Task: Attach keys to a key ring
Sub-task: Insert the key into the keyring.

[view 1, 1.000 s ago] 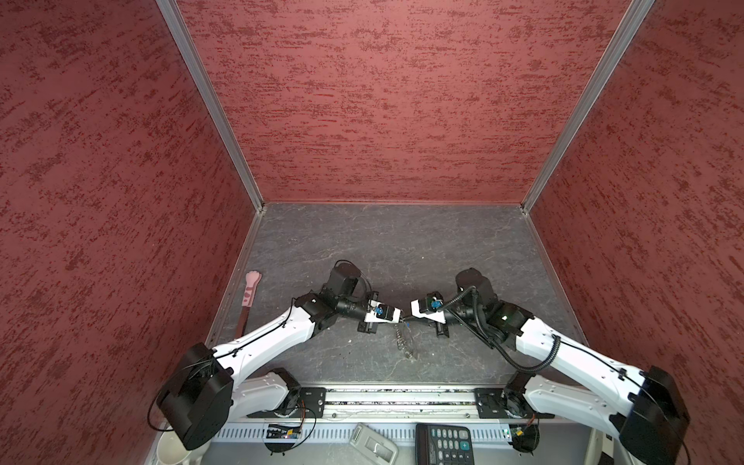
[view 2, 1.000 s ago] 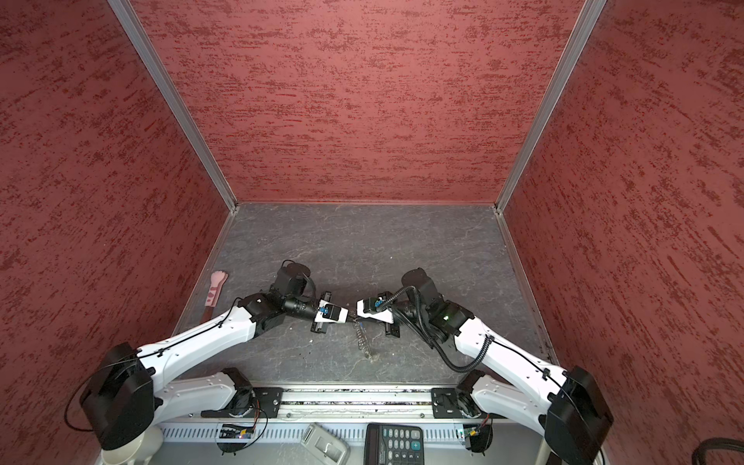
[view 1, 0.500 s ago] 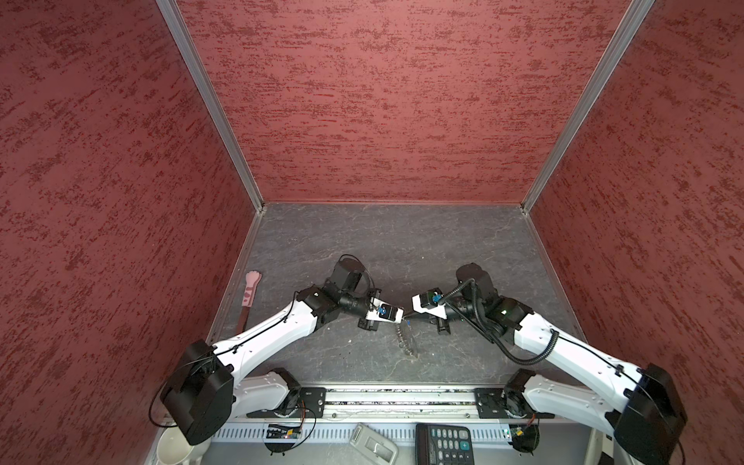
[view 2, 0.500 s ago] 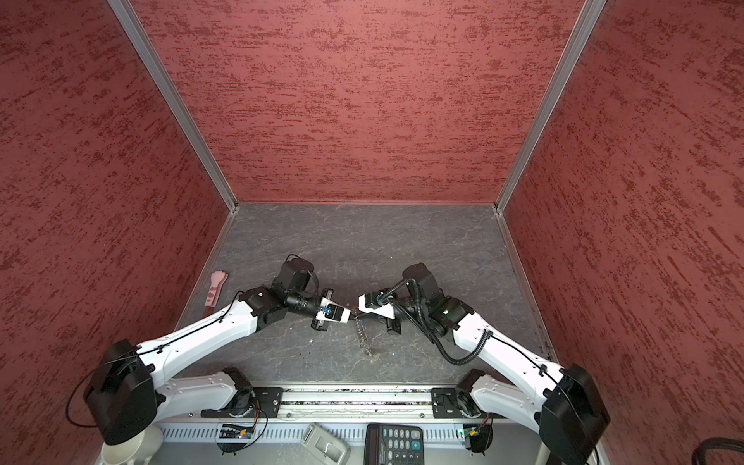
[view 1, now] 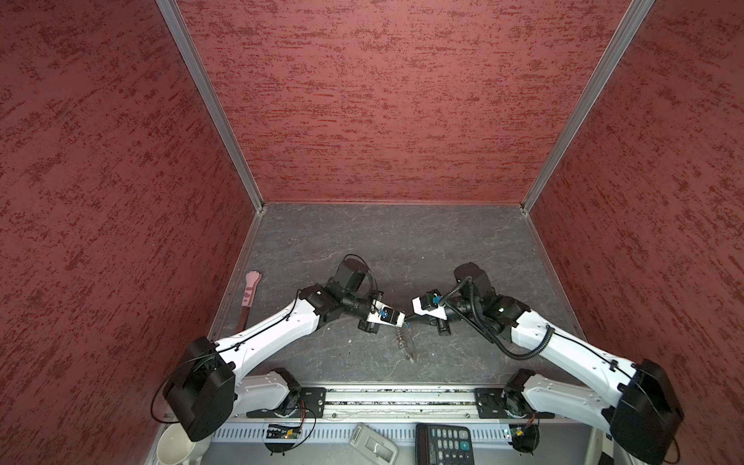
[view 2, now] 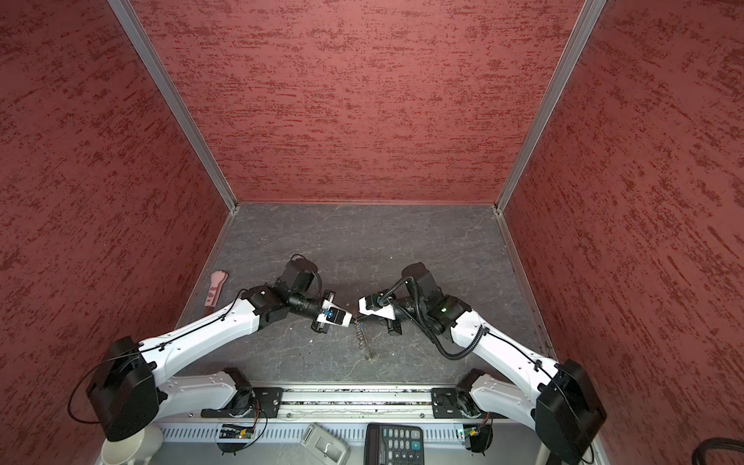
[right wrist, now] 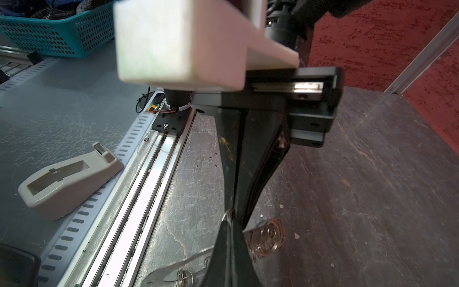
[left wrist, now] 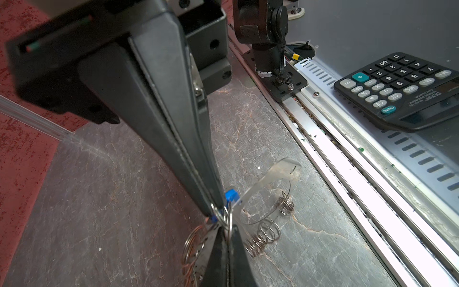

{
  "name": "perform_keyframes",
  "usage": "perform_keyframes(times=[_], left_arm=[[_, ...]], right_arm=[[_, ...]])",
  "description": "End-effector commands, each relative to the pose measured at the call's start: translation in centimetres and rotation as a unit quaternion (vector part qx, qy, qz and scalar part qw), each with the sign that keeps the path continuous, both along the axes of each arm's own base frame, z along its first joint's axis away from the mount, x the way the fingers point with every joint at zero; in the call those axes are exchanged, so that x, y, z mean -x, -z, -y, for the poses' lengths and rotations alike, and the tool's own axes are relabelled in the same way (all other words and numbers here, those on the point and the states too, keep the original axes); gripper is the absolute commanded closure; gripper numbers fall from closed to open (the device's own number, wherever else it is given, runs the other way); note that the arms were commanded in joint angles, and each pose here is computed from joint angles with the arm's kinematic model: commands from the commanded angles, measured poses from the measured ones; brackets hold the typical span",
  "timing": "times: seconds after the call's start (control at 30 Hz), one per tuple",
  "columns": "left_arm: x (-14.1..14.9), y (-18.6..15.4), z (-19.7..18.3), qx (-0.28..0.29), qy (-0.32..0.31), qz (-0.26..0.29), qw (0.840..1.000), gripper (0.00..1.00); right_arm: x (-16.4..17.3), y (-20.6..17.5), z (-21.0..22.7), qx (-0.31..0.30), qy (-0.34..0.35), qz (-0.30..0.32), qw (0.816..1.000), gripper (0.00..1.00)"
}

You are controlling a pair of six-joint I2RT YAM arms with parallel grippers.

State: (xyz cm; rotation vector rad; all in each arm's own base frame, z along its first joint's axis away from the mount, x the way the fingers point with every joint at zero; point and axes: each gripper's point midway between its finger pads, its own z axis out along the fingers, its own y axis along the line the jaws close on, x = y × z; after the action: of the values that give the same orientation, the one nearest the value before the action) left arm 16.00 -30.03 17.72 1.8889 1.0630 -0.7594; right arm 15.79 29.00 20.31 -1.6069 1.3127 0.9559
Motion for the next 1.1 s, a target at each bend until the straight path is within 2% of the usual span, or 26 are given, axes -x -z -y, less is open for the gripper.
perform_keyframes(times=[0.0, 0.6, 1.07], left_arm=[[1.8, -2.7, 1.4, 0.046, 0.056, 0.015, 0.997, 1.00], [1.7, -2.7, 1.4, 0.055, 0.054, 0.026, 0.997, 1.00], [1.0, -2.9, 1.7, 0.073, 0.034, 0.038, 0.996, 1.00]], right_arm=[[-1.6, -1.6, -0.5, -0.015, 0.002, 0.057, 0.998, 1.00], [-2.0, -0.6, 0.0, 0.000, 0.022, 0.054, 0.998, 0.93], [-1.5, -1.0, -0.6, -0.026, 0.003, 0.034, 0.999, 0.90]])
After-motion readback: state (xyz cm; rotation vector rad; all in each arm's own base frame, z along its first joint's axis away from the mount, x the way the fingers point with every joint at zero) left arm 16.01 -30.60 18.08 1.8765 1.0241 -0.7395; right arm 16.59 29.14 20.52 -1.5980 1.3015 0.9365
